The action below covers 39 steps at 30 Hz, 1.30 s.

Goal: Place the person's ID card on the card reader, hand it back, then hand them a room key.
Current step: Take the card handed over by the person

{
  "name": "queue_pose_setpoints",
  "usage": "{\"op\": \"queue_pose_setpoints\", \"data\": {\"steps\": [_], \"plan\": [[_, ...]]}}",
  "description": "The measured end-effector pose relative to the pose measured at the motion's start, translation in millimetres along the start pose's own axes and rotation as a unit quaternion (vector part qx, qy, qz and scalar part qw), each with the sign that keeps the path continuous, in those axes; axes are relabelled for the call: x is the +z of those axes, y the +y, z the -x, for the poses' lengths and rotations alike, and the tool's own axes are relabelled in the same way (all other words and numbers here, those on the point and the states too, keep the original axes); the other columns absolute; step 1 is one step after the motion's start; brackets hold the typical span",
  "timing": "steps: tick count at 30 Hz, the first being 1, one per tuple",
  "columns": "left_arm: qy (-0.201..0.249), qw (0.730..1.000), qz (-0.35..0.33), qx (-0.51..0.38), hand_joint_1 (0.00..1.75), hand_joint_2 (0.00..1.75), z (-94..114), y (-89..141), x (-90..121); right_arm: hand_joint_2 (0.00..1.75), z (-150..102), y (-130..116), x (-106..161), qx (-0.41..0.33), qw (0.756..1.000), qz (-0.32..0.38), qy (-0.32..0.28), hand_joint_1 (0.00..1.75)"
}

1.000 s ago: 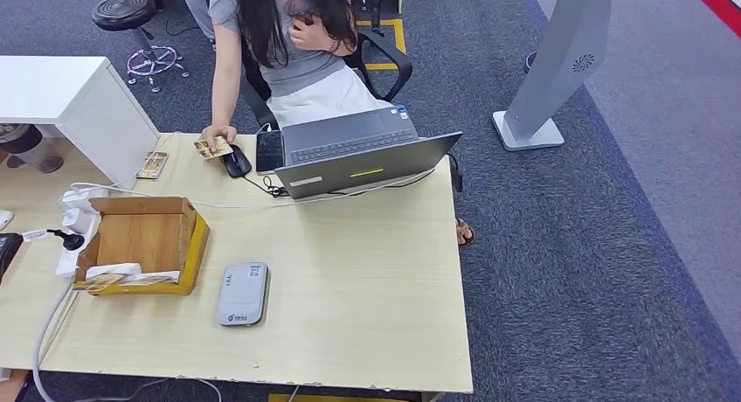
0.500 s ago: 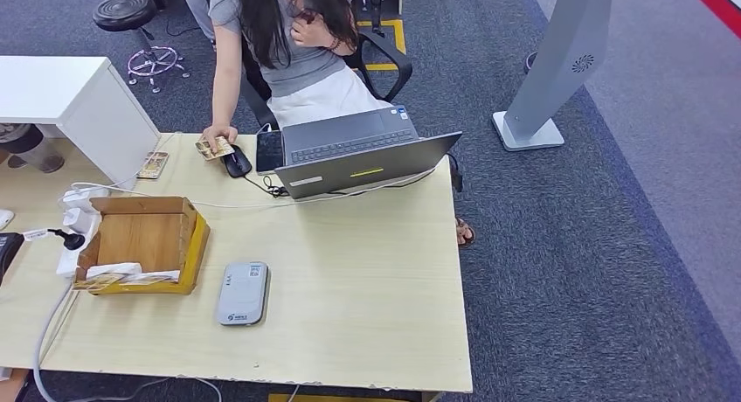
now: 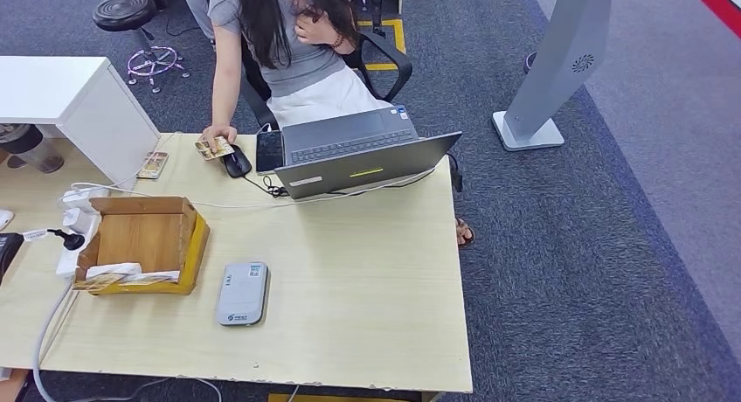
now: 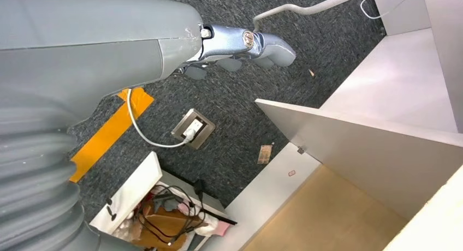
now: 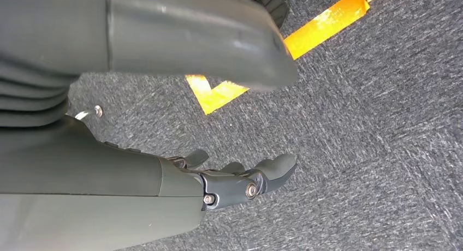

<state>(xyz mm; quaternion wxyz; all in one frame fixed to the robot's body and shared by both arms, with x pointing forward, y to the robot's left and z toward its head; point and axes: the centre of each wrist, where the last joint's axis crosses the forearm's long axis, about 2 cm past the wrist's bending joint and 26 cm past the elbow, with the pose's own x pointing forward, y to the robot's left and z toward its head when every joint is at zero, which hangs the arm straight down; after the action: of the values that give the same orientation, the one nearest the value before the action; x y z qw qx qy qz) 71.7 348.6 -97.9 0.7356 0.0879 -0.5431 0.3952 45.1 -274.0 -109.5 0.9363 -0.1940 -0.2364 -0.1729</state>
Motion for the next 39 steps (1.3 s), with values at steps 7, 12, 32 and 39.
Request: {"op": "queue_pose_setpoints", "data": {"steps": [7, 12, 32, 39], "plan": [[-0.012, 1.0, 0.0, 0.001, 0.0, 1.75, -2.4, -2.8, -2.4, 0.0, 0.4, -0.4, 0.0, -0.004, 1.0, 0.002, 0.002, 0.0], [-0.044, 0.999, 0.013, 0.03, 0.0, 1.75, -8.8, -8.1, -6.0, 0.0, 0.7, -0.7, 0.1, 0.0, 1.0, 0.007, 0.012, 0.0], [-0.161, 0.984, 0.04, 0.072, 0.0, 1.75, -41.9, -33.7, -11.5, 0.0, 1.5, -0.8, 0.6, 0.0, 0.999, 0.015, 0.033, 0.0], [-0.249, 0.963, 0.006, 0.103, 0.0, 1.75, -85.5, -41.5, 0.2, 0.0, 2.4, -0.6, 1.4, 0.008, 0.999, 0.02, 0.036, 0.0]]}}
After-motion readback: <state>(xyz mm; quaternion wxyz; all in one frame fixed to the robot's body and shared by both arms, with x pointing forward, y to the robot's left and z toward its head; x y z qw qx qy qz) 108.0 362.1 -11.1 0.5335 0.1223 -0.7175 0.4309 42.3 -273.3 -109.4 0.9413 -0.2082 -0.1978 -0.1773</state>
